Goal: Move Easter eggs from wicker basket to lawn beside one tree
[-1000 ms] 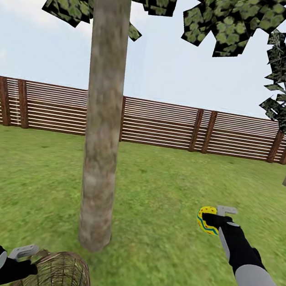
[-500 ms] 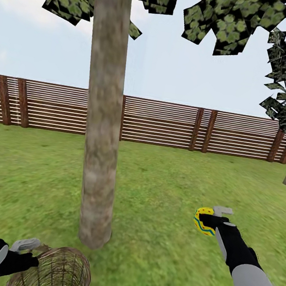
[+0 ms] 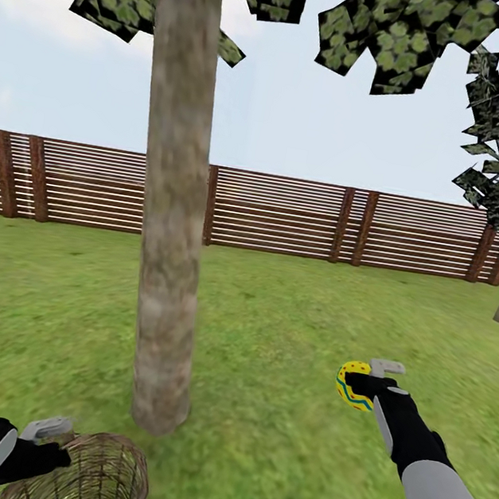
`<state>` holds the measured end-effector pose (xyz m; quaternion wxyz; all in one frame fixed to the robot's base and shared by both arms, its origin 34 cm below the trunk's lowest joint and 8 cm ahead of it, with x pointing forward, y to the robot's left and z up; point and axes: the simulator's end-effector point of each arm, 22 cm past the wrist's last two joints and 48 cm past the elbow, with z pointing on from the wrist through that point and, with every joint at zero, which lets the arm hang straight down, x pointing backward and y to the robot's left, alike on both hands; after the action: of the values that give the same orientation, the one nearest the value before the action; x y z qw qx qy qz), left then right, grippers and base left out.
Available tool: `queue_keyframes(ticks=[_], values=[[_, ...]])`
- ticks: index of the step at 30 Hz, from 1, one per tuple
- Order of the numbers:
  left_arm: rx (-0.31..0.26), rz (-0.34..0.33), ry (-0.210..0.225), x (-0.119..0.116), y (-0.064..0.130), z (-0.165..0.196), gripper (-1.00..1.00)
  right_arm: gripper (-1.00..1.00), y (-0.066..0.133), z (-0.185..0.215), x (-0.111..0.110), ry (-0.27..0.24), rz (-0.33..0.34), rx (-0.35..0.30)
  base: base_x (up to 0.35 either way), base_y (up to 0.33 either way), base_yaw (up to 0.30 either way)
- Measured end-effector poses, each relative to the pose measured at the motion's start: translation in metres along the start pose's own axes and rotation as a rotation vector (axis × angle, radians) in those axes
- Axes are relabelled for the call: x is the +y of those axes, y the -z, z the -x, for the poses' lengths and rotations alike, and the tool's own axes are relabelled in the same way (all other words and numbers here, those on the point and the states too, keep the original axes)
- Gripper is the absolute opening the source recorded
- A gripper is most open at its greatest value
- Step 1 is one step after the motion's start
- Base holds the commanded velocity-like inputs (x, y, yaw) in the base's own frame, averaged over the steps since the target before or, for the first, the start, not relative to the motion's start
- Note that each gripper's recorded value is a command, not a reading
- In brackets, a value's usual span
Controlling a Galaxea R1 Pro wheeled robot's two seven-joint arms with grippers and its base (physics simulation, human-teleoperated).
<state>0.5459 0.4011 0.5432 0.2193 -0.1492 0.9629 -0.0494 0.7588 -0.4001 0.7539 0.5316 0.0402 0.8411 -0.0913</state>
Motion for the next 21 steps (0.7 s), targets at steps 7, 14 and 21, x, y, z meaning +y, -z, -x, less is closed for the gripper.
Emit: queue_keyframes(ticks=[7, 14, 21], values=[[0.006, -0.015, -0.001, -0.0112, -0.0035, -0.0043, 1.00, -1.00, -0.0001, -0.0012, 0.0007, 0.001, 0.001, 0.004, 0.203, -0.244, 0.000], [0.004, -0.015, 0.004, -0.0085, -0.0023, -0.0026, 1.00, -1.00, -0.0006, -0.0029, 0.0026, 0.002, 0.003, 0.008, 0.010, -0.013, 0.000], [0.003, -0.023, 0.005, -0.0094, -0.0038, -0.0034, 1.00, -1.00, -0.0013, -0.0060, 0.0052, 0.002, 0.006, 0.010, 0.000, 0.000, 0.000]])
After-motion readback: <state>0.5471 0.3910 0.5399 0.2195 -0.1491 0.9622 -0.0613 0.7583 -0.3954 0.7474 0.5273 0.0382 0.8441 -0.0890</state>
